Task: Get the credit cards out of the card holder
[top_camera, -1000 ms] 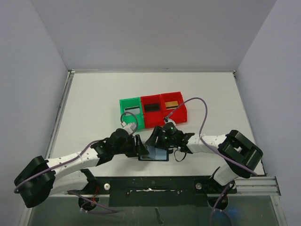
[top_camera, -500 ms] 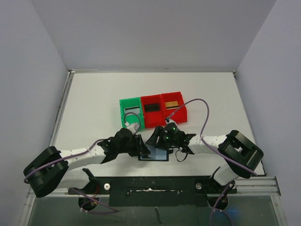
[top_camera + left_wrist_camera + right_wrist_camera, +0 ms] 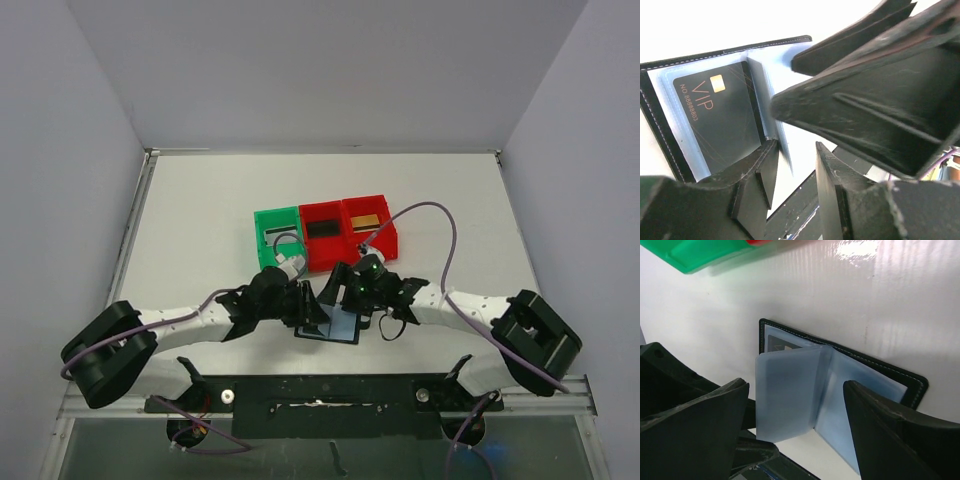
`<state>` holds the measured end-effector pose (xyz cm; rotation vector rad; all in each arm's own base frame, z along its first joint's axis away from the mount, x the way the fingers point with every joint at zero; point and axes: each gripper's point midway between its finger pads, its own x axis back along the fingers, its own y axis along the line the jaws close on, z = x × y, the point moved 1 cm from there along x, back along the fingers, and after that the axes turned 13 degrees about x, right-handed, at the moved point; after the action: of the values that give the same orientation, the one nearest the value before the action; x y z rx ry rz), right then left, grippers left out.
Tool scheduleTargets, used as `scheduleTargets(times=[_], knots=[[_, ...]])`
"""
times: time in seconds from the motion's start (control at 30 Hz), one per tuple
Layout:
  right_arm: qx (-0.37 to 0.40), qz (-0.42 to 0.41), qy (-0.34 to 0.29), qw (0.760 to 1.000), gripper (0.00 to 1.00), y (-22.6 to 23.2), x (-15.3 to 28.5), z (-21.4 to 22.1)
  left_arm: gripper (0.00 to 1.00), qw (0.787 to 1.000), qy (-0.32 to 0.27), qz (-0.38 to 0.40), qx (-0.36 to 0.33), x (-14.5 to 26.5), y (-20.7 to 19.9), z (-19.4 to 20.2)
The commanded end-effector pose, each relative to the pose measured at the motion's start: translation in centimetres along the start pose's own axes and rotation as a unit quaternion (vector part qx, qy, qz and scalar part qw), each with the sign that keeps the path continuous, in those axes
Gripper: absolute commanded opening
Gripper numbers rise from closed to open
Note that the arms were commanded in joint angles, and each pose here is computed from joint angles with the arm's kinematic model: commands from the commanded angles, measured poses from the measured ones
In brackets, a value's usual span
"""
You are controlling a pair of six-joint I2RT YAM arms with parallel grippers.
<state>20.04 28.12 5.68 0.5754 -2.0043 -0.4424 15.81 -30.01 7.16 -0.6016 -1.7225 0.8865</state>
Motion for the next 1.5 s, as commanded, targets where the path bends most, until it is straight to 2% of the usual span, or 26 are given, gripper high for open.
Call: scheduleTargets(times=[0.0,0.33,0.53,0.7,0.87,0.97,1.13,1.3,1.47], knots=[[0.005,0.063,-0.045,0.997,0.78,-1.1,2.4,-2.5,0.34,0.998,-0.002,0.054,-0.024,-0.4,-3.5,-0.8],[-0.057,0.088,-0.106,0.989,0.77,-3.3,5.6,-2.5,0.42,0.992,0.058,0.084,-0.07,-1.6,-6.5,1.5],[-0.069,0.064,-0.118,0.989,0.73,-3.1,6.3,-2.2,0.42,0.998,0.01,0.038,-0.055,-1.0,-4.9,0.2],[-0.071,0.043,-0.119,0.989,0.63,-2.5,6.2,-2.1,0.43,0.998,-0.032,0.006,-0.052,0.2,-3.9,-1.0],[-0.056,0.016,-0.109,0.992,0.48,-1.4,5.6,-2.2,0.43,0.997,-0.058,-0.009,-0.041,1.1,-3.2,-1.8],[-0.045,0.002,-0.101,0.994,0.43,-0.6,5.1,-2.3,0.43,0.997,-0.065,-0.016,-0.036,1.2,-2.9,-2.0],[-0.046,0.016,-0.068,0.996,0.41,-1.2,3.6,-1.2,0.43,0.997,-0.066,-0.016,-0.032,1.3,-2.9,-2.2],[-0.068,0.059,-0.028,0.996,0.41,-3.6,2.1,1.2,0.43,0.998,-0.042,-0.011,-0.036,0.6,-2.8,-1.5],[-0.086,0.101,-0.003,0.991,0.35,-5.9,1.6,3.2,0.43,0.999,-0.014,-0.004,-0.04,-0.6,-2.9,-0.9]])
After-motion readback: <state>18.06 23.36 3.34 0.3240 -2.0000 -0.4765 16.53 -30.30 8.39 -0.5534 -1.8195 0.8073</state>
